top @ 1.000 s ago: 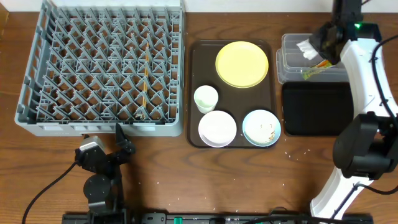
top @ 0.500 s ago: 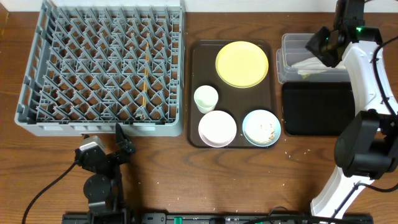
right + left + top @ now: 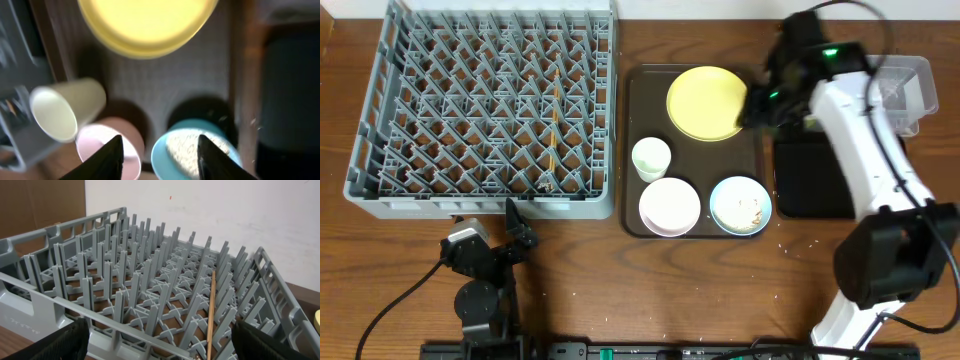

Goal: Sort waste into correct bins and load items into the dishwasher
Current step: 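Grasp the rim of the blue bowl with right gripper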

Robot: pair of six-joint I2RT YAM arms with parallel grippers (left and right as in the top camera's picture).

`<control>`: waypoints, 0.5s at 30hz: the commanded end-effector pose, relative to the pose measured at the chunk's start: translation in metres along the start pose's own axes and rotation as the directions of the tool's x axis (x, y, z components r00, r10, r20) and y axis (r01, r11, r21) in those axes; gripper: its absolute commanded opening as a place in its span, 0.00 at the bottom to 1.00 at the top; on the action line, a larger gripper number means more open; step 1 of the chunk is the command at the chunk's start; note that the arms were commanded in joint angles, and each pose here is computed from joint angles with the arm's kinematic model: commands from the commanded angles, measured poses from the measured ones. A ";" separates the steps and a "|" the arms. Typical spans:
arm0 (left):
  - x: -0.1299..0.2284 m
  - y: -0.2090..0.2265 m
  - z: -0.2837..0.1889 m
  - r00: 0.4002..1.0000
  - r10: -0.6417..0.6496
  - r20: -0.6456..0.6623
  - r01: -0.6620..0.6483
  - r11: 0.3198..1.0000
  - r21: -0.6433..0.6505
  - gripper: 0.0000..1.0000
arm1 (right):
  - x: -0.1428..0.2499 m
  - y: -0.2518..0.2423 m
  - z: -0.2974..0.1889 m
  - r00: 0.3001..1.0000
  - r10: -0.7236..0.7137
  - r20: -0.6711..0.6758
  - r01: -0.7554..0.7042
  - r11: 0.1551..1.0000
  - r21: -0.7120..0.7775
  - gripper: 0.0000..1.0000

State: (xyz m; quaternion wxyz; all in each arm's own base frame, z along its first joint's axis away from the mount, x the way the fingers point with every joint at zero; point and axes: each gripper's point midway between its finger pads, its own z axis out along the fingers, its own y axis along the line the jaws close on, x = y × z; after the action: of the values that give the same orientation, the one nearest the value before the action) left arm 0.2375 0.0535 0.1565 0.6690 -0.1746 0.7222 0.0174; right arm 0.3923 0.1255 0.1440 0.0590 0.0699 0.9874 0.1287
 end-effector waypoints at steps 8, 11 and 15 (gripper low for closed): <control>0.017 0.005 0.002 0.999 0.014 -0.039 -0.015 1.000 -0.016 0.92 | 0.081 0.003 0.062 0.972 -0.126 -0.197 0.152 0.980 0.125 0.29; 0.017 0.005 0.002 0.999 0.014 -0.039 -0.015 1.000 -0.016 0.92 | 0.095 0.002 0.077 0.968 -0.119 -0.220 0.151 0.979 0.137 0.29; 0.017 0.005 0.002 0.999 0.014 -0.039 -0.015 1.000 -0.016 0.93 | 0.105 -0.003 0.092 0.968 -0.103 -0.228 0.138 0.980 0.145 0.30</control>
State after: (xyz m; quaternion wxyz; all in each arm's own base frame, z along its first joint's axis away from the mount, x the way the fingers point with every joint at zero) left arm 0.2375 0.0535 0.1565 0.6690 -0.1746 0.7222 0.0174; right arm 0.3059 0.1623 0.0484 -0.0481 -0.0112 0.9971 0.0585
